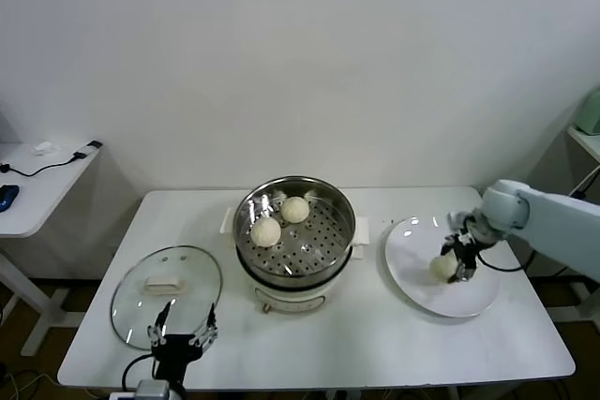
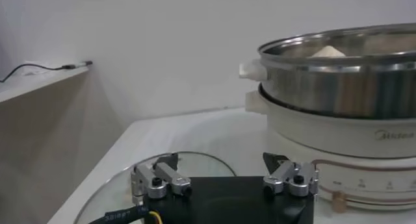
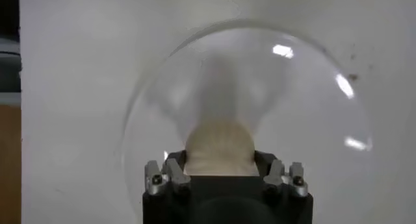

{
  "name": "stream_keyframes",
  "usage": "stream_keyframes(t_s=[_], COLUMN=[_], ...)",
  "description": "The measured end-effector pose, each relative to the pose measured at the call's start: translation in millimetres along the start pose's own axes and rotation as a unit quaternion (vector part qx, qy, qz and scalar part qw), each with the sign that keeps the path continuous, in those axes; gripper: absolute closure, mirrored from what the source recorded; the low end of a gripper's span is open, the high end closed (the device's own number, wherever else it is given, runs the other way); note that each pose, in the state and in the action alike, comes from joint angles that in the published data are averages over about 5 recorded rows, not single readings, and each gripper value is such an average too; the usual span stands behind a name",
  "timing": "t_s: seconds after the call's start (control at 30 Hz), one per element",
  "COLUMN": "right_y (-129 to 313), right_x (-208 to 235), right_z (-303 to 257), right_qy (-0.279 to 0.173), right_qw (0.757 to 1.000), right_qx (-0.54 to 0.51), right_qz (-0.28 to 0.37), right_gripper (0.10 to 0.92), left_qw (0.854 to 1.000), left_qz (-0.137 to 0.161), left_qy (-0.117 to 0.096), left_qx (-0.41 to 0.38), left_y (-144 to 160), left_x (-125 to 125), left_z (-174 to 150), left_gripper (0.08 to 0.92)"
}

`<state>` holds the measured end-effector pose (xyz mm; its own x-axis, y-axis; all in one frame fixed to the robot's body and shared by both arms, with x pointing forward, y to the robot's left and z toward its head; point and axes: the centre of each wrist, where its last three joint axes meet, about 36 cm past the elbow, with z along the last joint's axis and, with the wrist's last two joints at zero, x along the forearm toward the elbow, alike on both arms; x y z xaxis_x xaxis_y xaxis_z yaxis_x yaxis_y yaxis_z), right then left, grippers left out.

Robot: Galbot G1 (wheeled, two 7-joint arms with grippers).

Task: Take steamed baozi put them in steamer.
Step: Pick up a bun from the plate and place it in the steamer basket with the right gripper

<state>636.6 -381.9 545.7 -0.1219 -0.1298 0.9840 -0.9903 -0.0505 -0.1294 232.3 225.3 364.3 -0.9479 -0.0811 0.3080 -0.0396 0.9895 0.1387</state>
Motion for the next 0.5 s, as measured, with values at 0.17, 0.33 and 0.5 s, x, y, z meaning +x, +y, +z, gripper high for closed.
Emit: stream_keyframes(t_s=[0.17, 0.33, 0.5], right_y=[-39.5, -63.5, -63.1], right_x=[70.2, 131.7, 154.8], right_z=[-51.5, -129.9, -219.0], right_qy=[-0.035, -0.066, -0.072], right_qw=[0.996, 0.979, 0.944], right_qx=[0.078, 0.189, 0.319], right_qz=[0.022, 0.04, 0.036], right_gripper=[0.329, 0.327, 0.327], left_qw=[1.0, 1.0, 1.0], left_qz=[0.002, 0.001, 0.0], left_qy=[-0.003, -0.005, -0.006], left_qx=[0.0, -0.002, -0.003], left_y=[-0.4, 1.2, 2.6], left_x=[0.7, 1.5, 2.9], left_z=[-2.4, -3.8, -4.5], left_gripper=[0.177, 0.177, 0.177])
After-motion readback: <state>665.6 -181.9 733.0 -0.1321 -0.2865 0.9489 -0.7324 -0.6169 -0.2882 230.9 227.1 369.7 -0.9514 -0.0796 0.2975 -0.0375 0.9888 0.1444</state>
